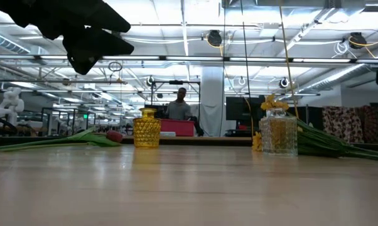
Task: Sort flowers into vase by color
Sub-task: Put the red flower into the yellow vase
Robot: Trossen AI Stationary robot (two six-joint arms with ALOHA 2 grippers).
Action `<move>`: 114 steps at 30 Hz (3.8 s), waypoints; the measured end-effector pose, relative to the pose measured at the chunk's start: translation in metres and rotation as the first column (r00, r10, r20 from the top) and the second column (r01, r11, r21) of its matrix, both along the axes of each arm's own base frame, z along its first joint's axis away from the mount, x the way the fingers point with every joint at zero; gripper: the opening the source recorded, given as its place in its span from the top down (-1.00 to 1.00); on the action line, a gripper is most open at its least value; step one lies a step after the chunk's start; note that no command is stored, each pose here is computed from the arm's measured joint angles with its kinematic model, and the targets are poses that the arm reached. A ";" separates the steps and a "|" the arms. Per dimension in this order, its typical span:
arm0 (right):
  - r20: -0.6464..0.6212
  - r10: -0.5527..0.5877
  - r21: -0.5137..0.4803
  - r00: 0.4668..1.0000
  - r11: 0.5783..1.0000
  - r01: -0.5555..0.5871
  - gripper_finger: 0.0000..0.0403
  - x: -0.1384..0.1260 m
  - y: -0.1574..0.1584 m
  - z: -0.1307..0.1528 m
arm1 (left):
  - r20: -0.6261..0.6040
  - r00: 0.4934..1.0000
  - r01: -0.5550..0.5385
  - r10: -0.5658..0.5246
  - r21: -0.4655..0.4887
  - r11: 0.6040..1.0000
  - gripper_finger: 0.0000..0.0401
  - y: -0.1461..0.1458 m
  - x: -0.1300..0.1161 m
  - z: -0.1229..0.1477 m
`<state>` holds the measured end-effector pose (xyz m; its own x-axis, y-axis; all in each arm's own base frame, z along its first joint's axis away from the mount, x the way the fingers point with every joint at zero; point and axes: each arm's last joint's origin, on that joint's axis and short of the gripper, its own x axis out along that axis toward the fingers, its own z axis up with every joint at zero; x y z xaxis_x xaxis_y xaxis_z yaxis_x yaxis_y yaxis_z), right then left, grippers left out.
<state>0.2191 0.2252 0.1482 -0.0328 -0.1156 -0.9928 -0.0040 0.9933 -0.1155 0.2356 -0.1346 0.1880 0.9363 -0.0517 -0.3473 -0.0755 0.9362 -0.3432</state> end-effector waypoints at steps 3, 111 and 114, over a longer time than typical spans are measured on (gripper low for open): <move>-0.052 0.037 -0.007 0.998 0.999 -0.038 0.44 -0.002 0.001 -0.007 | -0.001 1.000 -0.001 0.001 0.001 1.000 0.17 0.000 0.000 0.000; 0.256 -0.168 0.109 0.952 0.984 0.144 1.00 0.127 -0.072 0.060 | -0.173 0.974 0.210 -0.145 0.458 0.864 0.52 -0.005 0.062 0.010; 0.256 -0.168 0.109 0.952 0.984 0.144 1.00 0.127 -0.072 0.060 | -0.176 0.971 0.224 -0.160 0.450 0.864 0.61 -0.005 0.062 0.010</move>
<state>0.3459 0.1533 0.2082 0.2206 -0.0424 -0.9745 0.1709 0.9853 -0.0041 0.2980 -0.1400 0.1978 0.8699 -0.0290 -0.4924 0.1091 0.9849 0.1347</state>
